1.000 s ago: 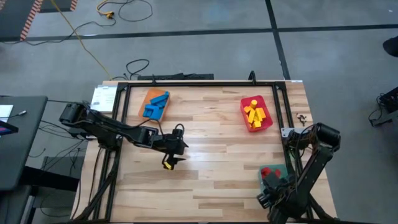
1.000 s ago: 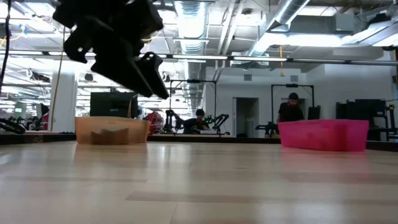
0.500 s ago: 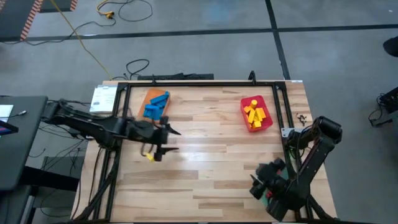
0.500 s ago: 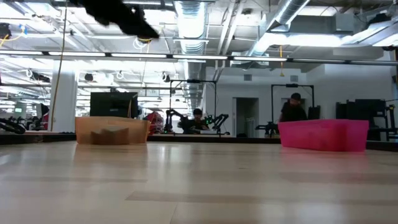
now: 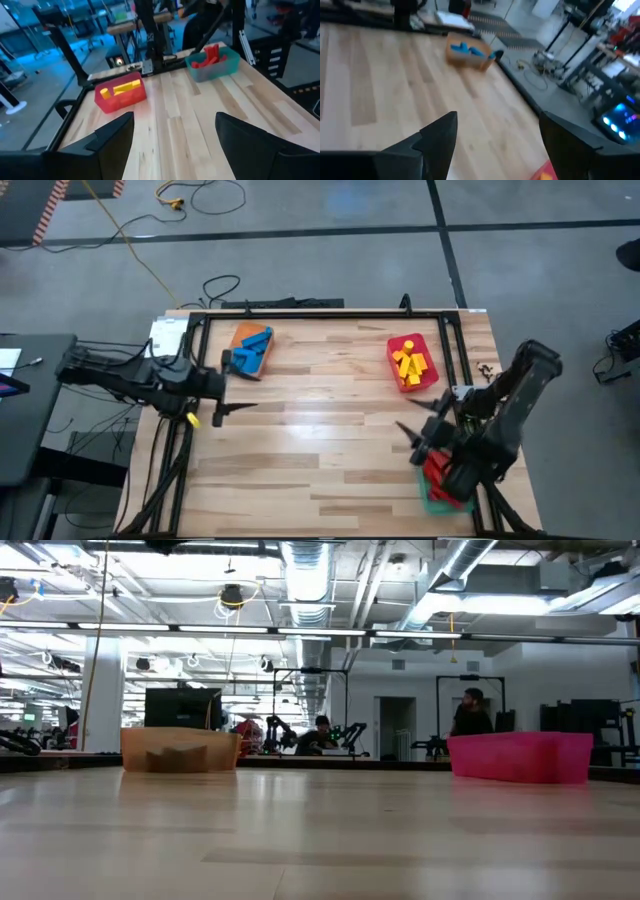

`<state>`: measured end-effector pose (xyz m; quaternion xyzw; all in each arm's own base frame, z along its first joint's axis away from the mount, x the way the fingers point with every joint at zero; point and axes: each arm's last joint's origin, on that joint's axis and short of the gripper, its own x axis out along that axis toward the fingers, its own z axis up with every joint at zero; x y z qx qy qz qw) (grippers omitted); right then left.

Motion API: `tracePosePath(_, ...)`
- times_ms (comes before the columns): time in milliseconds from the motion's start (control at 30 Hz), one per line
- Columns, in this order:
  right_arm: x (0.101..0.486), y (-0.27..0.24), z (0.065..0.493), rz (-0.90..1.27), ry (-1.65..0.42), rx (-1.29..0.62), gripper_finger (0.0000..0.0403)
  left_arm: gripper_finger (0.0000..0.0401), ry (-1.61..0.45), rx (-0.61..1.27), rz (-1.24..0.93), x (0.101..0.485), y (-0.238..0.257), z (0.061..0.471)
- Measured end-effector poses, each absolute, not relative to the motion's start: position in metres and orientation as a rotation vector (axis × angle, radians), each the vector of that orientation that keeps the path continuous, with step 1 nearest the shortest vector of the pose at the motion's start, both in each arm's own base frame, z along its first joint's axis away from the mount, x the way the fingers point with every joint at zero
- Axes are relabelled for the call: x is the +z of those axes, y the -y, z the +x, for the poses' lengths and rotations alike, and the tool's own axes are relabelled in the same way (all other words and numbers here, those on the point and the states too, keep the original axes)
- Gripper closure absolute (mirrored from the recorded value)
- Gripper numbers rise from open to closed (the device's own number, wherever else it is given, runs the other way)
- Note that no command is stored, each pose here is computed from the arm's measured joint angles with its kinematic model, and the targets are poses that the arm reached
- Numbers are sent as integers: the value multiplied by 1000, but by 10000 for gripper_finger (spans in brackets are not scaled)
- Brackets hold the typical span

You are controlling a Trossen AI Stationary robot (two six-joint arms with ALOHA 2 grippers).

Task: Sort blocks
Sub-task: Return to Home Position

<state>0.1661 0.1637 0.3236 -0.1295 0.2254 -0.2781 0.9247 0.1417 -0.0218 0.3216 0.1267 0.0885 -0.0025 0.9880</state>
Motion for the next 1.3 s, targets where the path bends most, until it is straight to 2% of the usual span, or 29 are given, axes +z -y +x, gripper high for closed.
tracePosePath(167, 335, -136, 138, -256, -355, -540, 112, 126, -50, 26, 230, 295, 15, 120)
tracePosePath(400, 319, -111, 105, -191, -209, -466, 112, 126, 170, 25, 147, 267, 10, 97)
tracePosePath(867, 248, -77, 69, -74, -17, -447, 112, 126, 203, 28, 81, 235, 8, 98)
tracePosePath(1133, 232, -75, 67, -51, -11, -440, 113, 126, 199, 30, 66, 216, 8, 102)
tracePosePath(1300, 232, -84, 71, 48, 11, -436, 113, 126, 202, 35, 36, 215, 8, 102)
